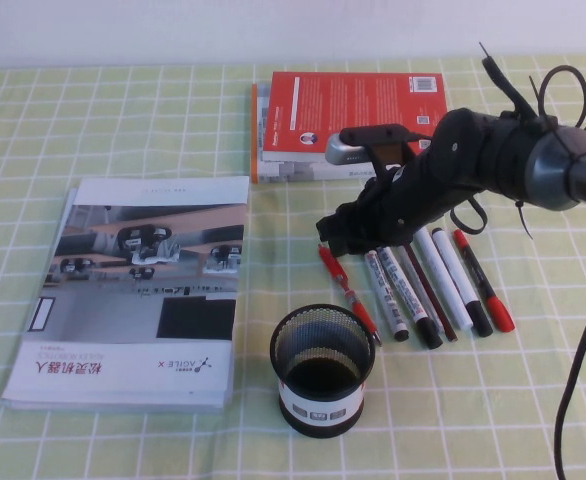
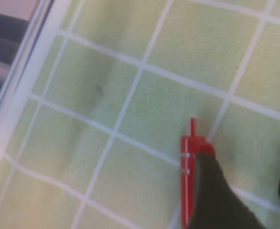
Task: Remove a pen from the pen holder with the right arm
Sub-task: 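Take a marker out of the pen holder and lay it on the table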
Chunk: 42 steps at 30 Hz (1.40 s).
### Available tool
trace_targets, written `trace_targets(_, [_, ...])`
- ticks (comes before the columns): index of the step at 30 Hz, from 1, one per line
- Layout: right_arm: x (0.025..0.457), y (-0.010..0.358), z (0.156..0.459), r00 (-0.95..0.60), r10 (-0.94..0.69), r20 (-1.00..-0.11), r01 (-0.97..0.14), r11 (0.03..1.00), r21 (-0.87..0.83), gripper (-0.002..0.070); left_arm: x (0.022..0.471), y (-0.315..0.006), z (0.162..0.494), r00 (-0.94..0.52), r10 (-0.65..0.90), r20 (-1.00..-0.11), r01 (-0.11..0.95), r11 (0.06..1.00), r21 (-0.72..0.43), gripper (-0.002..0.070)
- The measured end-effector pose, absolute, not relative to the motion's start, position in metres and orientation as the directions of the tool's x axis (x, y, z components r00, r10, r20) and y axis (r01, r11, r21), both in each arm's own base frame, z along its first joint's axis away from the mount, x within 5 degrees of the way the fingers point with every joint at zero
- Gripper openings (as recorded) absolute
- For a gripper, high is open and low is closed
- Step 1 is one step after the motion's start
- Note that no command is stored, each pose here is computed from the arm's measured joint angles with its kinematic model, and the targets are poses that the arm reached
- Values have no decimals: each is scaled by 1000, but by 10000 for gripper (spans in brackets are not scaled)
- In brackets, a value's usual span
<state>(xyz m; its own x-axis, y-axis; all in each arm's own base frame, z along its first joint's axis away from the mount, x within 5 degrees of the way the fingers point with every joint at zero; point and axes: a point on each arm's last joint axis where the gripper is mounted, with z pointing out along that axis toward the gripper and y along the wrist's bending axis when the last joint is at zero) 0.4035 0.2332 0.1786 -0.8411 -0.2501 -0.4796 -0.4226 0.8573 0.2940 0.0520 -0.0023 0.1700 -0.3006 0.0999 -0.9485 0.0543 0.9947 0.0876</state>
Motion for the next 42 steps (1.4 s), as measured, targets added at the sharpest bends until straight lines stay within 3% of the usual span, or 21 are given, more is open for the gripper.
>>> trace_targets(4, [388,229,191,-831,-270,-486,-434,862,262,246,52,-2,170,-301,100,-949,54,995,88,-5])
trace_targets(7, [367,220,216,-807,-263,-529,-446,859,253,174,52,-2,170,-301,100,-949,54,995,88,-5])
trace_targets(10, [336,203,244,-783,-247,-571,-452,857,249,55,52,-2,170,-301,100,-949,54,995,88,-5])
trace_targets(13, [305,186,262,-768,-240,-593,-457,854,246,6,52,-2,170,-301,100,-949,54,995,88,-5])
trace_targets(23, [218,139,292,-727,-225,-649,-481,841,248,-12,52,-2,170,-301,100,-949,54,995,88,-5])
trace_targets(28, [187,126,286,-766,-275,-581,-494,830,259,-12,52,-2,170,-301,100,-949,54,995,88,-5])
trace_targets(33, [177,122,286,-744,-383,-547,-567,795,215,-12,52,-2,170,-301,100,-949,54,995,88,-5])
trace_targets(37, [179,121,286,-686,-449,-573,-626,766,149,-12,52,-2,170,-301,100,-949,54,995,88,-5])
trace_targets(42, [180,113,280,-656,-440,-613,-615,783,96,-12,52,-2,170,-301,100,-949,54,995,88,-5])
